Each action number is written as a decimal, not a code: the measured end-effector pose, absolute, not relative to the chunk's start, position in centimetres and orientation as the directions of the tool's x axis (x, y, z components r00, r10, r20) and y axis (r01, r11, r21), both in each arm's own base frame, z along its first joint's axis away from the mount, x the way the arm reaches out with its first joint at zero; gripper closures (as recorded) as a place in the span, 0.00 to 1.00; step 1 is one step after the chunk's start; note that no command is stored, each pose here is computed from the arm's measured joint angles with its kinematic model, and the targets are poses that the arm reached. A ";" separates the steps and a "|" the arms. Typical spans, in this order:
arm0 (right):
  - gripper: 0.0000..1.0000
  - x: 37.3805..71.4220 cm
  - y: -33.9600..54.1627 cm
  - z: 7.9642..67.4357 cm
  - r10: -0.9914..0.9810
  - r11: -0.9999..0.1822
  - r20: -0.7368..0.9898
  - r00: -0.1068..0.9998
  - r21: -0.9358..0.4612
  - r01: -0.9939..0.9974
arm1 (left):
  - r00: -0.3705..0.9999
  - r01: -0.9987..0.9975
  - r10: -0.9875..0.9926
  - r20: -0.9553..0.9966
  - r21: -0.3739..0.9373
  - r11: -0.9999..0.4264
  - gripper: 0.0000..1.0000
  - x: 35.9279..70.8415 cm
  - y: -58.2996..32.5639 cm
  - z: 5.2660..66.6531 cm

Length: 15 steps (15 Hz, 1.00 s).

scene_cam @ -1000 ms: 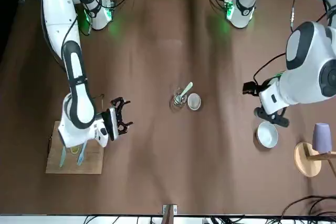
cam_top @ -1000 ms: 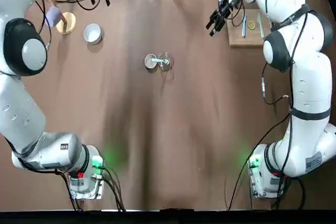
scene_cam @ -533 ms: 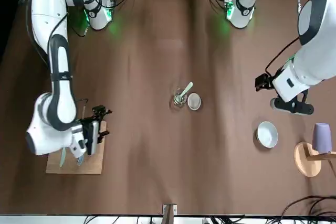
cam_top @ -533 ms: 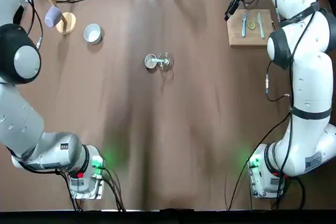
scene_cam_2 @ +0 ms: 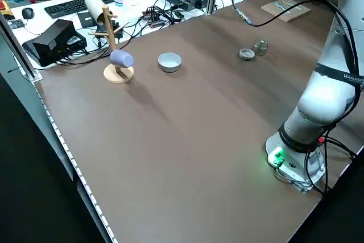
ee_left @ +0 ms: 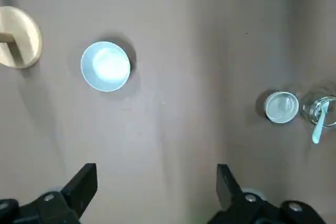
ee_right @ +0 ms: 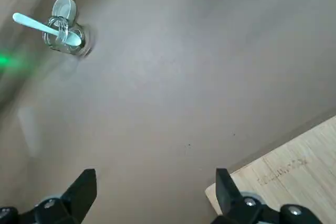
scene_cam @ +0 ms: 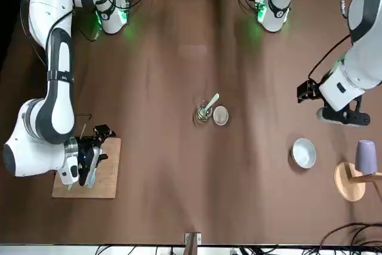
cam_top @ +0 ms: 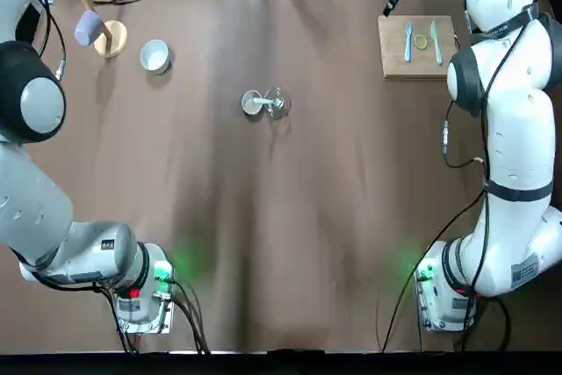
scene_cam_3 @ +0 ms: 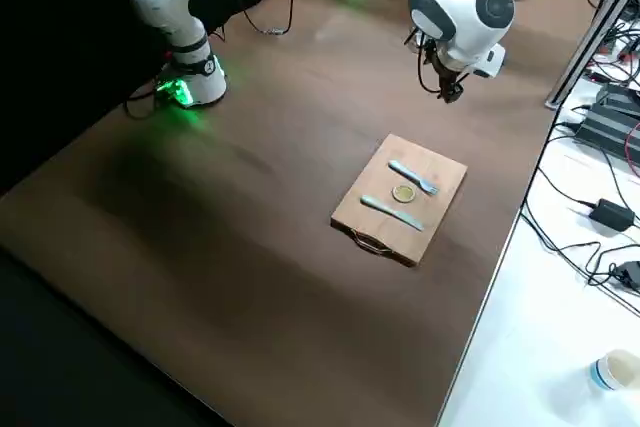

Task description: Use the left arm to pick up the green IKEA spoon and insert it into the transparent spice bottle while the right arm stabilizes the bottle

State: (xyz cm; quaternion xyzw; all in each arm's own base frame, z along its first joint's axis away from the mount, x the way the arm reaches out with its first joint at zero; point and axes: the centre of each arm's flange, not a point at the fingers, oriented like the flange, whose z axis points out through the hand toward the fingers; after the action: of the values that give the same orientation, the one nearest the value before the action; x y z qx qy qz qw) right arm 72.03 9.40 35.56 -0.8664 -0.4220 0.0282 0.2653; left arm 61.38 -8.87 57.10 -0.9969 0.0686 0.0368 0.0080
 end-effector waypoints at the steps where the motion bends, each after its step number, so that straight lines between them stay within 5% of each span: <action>1: 0.00 72.0 9.4 35.6 0.744 -0.507 0.171 0.646 -0.484 0.713 | 0.989 -0.129 -0.127 -0.074 -0.011 -0.992 0.00 61.5 -8.3 57.1; 8: 0.00 71.5 11.2 38.9 0.657 -0.631 0.081 0.750 -0.485 0.605 | 0.995 -0.084 -0.083 -0.052 -0.015 -0.996 0.00 61.4 -7.7 58.0; 15: 0.00 68.7 10.9 49.6 0.359 -0.904 -0.103 0.928 -0.285 0.318 | 0.999 -0.034 -0.034 0.003 -0.027 -0.999 0.00 58.7 -6.1 60.5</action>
State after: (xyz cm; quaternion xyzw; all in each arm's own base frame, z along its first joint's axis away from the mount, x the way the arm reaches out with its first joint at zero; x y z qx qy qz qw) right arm 68.74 10.88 49.56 -0.9728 -0.1739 0.0766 0.1326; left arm 58.65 -6.09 60.47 -0.9998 0.0171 -0.0018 0.0133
